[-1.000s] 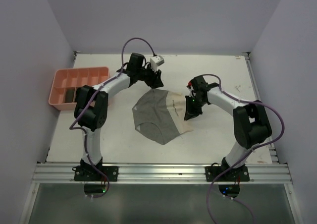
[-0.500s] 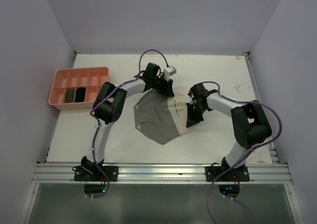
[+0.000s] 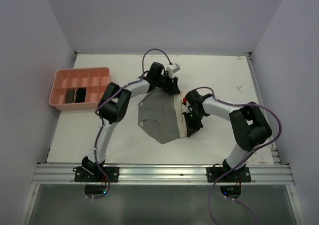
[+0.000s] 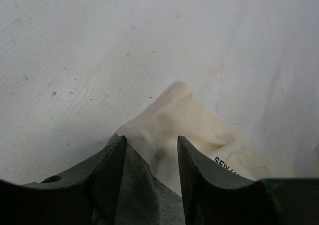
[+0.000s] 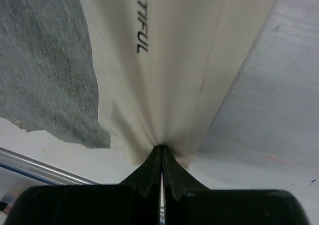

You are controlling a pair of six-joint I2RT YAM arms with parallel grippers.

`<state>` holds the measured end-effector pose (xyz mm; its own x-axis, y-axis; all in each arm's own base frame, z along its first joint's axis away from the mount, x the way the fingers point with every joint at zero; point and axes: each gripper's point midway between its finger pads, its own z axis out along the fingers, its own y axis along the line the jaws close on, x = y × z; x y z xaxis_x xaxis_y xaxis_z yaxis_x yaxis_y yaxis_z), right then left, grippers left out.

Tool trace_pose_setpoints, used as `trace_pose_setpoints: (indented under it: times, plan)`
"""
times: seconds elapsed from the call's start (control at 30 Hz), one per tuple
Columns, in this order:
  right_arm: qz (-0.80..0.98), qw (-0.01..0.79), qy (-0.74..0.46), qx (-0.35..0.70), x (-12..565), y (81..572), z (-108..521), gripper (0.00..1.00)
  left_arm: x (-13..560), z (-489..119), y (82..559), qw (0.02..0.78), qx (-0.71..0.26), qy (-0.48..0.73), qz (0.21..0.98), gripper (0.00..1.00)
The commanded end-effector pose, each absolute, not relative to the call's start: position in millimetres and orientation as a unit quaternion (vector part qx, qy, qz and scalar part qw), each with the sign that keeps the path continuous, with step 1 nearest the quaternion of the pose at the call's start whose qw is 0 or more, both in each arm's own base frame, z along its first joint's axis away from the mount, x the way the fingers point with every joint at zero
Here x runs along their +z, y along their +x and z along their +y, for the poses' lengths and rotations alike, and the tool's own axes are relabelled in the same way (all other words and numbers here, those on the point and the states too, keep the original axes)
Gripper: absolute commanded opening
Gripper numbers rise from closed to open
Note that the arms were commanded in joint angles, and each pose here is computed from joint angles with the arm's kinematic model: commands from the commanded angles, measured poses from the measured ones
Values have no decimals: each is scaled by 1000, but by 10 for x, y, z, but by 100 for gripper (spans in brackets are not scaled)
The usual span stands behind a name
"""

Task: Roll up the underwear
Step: Flatten the underwear

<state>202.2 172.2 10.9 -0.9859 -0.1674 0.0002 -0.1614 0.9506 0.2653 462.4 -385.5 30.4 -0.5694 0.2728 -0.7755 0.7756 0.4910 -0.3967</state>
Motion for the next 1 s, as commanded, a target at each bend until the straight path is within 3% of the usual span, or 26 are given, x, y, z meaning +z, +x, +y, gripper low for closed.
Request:
trace_pose_setpoints:
  times: [0.0,0.17,0.3,0.4,0.73,0.97]
  plan:
    - [-984,5,110,-139,276,1927,1743,5,526,-3882,4645,354,-413,333,770,52]
    - [-976,-72,113,-171,690,2230,1917,15,1310,-3862,4503,408,-446,372,704,58]
    - [-972,-137,96,-163,982,2523,1957,15,1955,-3647,4382,438,-458,376,676,59]
    - [-973,-170,71,-140,1050,2773,1930,16,2032,-3403,4275,437,-442,368,691,60]
    - [-975,-179,-2,-129,700,3469,1976,11,977,-2453,3677,320,-371,333,806,54]
    - [-983,-140,9,-116,374,3533,1868,9,381,-2211,3549,240,-340,308,855,50]
